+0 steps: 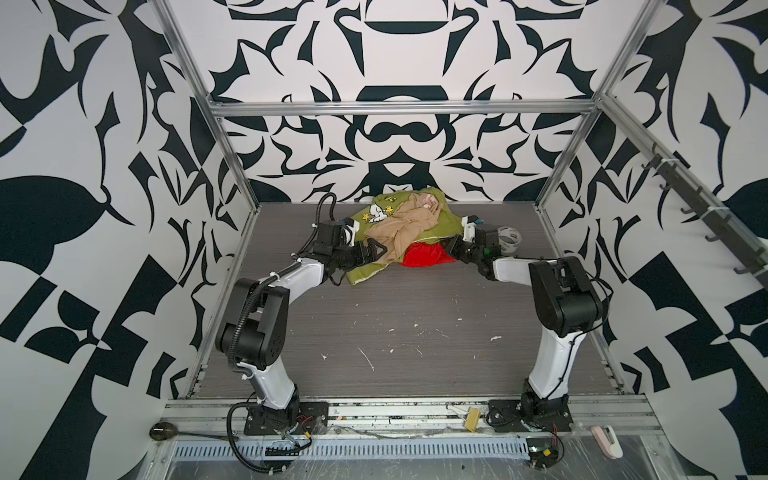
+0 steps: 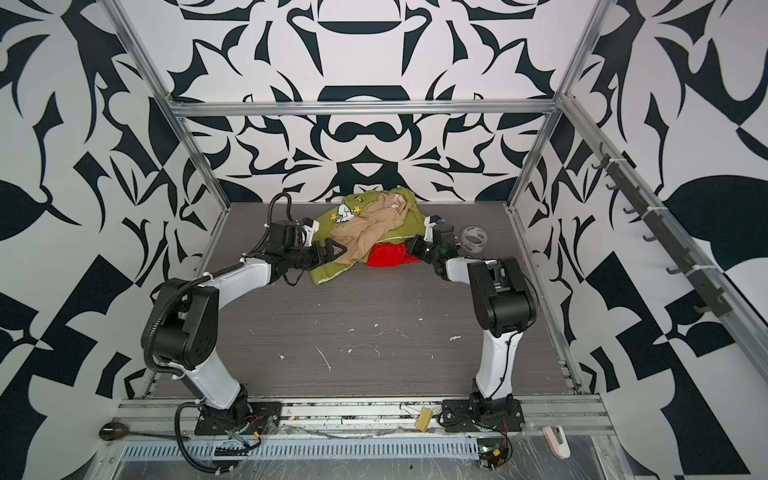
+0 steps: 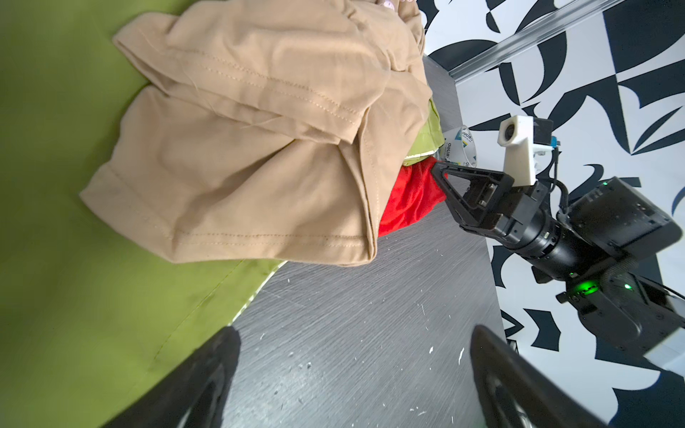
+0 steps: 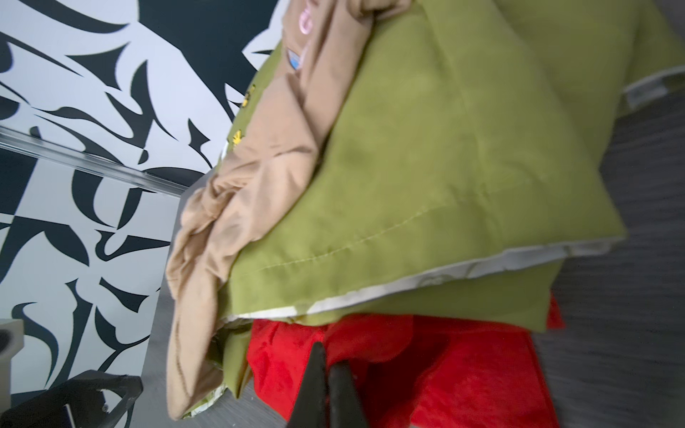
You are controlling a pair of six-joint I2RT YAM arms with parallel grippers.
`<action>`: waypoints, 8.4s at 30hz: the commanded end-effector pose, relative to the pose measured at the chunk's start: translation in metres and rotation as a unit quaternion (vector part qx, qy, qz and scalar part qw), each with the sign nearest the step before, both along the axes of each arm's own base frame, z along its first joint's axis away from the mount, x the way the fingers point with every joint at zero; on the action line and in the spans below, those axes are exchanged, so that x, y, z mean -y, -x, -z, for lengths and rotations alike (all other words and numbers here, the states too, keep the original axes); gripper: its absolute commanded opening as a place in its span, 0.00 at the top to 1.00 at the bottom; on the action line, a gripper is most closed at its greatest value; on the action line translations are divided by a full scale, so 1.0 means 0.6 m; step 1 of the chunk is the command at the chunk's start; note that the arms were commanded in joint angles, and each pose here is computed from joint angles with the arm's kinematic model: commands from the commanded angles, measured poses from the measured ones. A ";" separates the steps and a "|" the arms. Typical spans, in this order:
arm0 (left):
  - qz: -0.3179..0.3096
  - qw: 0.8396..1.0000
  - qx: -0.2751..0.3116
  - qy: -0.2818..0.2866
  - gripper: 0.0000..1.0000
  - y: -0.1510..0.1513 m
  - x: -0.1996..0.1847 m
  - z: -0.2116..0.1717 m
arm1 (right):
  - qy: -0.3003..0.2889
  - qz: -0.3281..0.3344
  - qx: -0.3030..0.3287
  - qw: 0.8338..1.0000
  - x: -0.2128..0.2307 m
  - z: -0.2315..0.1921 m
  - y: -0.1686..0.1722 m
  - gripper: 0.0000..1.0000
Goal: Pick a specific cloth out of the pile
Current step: 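Close the right gripper on the red cloth edge while the left gripper holds the pile, then pull the red cloth out from under the green cloth with the right gripper, then grasp the red cloth with the left gripper beside the right gripper, then lift the red cloth up with both grippers, away from the pile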
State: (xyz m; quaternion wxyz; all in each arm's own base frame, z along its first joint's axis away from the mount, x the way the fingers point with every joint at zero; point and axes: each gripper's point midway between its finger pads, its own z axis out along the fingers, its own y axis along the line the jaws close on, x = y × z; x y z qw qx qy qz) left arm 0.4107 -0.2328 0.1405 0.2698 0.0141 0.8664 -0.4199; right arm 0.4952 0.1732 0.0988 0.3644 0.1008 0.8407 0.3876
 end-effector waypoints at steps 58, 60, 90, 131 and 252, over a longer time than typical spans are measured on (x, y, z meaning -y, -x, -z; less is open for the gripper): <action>0.004 0.999 0.051 0.006 0.01 0.008 -0.001 -0.055 | 0.008 -0.041 0.200 0.979 -0.067 -0.327 0.013 1.00; 0.004 0.999 0.053 0.006 0.01 0.008 -0.001 -0.057 | 0.008 -0.042 0.203 0.978 -0.068 -0.331 0.016 1.00; 0.176 0.955 0.235 -0.024 0.03 0.020 0.137 -0.090 | -0.033 -0.092 0.234 0.967 -0.093 -0.361 0.061 1.00; 0.204 0.913 0.349 -0.061 0.84 -0.077 0.229 -0.067 | -0.026 -0.079 0.247 0.965 -0.074 -0.382 0.083 1.00; 0.162 0.760 0.619 0.116 1.00 0.379 0.117 -0.687 | -0.091 -0.143 0.470 0.866 -0.058 -0.802 0.436 1.00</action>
